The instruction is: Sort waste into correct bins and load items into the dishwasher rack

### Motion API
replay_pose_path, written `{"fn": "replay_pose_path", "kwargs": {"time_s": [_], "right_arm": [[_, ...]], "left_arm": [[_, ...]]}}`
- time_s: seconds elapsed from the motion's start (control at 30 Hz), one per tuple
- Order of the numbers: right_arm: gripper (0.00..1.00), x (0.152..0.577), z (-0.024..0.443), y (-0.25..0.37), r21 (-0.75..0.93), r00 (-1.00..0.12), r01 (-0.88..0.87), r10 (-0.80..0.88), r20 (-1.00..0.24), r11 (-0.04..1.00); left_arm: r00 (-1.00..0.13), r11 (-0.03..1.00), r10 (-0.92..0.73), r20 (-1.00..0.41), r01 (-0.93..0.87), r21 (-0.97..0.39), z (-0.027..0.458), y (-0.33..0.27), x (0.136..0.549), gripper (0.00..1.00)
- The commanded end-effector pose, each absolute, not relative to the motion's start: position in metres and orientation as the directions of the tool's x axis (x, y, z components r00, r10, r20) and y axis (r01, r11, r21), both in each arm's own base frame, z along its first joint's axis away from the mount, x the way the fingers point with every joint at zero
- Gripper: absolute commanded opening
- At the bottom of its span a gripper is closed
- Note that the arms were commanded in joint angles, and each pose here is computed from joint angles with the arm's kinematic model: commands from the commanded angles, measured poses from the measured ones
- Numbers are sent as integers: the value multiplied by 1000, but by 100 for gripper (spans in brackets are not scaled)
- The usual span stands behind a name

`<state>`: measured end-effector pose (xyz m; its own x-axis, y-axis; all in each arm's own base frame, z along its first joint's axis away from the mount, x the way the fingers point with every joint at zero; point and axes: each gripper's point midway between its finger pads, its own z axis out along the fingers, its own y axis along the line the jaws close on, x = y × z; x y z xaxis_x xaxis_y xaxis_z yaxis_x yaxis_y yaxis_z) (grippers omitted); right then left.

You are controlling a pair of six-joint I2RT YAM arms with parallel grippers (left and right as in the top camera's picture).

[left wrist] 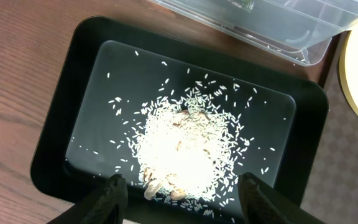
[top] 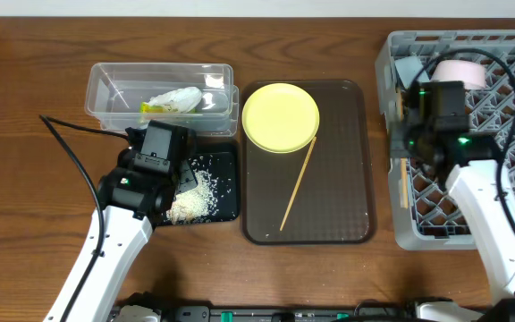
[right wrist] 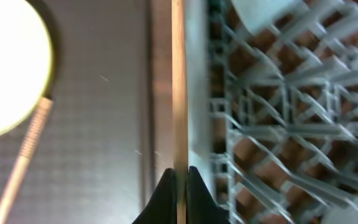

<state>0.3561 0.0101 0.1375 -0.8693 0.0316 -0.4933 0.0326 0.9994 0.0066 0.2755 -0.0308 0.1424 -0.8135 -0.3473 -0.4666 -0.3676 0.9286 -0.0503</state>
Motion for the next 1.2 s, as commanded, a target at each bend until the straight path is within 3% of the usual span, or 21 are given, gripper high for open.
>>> {"fn": "replay_pose_path", "kwargs": {"time_s": [0.0, 0.2, 0.27, 0.3, 0.4, 0.53, 0.67, 0.8, 1.17], "right_arm": [[1, 356, 123, -6, -20, -893, 17, 7, -451, 1000], [2, 361, 96, -14, -30, -918, 22, 8, -396, 999], [10, 367, 96, -14, -29, -910, 22, 8, -415, 999], [18, 370, 100, -13, -29, -903, 21, 6, -430, 999], [27, 379, 121, -4, 11, -874, -4, 2, -486, 1000], [32, 388, 157, 30, 144, -823, -55, 36, -566, 988], [34, 382, 166, 74, 250, -823, -124, 41, -567, 960], [40, 364, 150, 119, 264, -853, -205, -40, -520, 942], [45, 323, 55, 194, 184, -949, -138, -77, -304, 973]], "left_arm": [[-801, 920, -362, -476, -390, -43, 144, -26, 277, 61], [-802, 920, -362, -476, -390, -42, 144, -26, 277, 60], [-801, 920, -362, -476, -390, -43, 144, -26, 277, 60], [-802, 920, -362, -476, -390, -42, 144, -26, 277, 60], [-801, 920, -362, -476, -390, -43, 144, -26, 277, 60], [-801, 920, -362, -476, -390, -43, 144, -26, 277, 60], [-801, 920, -362, -476, -390, -43, 144, -26, 277, 61], [-800, 920, -363, -479, -390, -45, 145, -27, 278, 61], [-800, 920, -362, -478, -390, -45, 145, -27, 278, 61]]}}
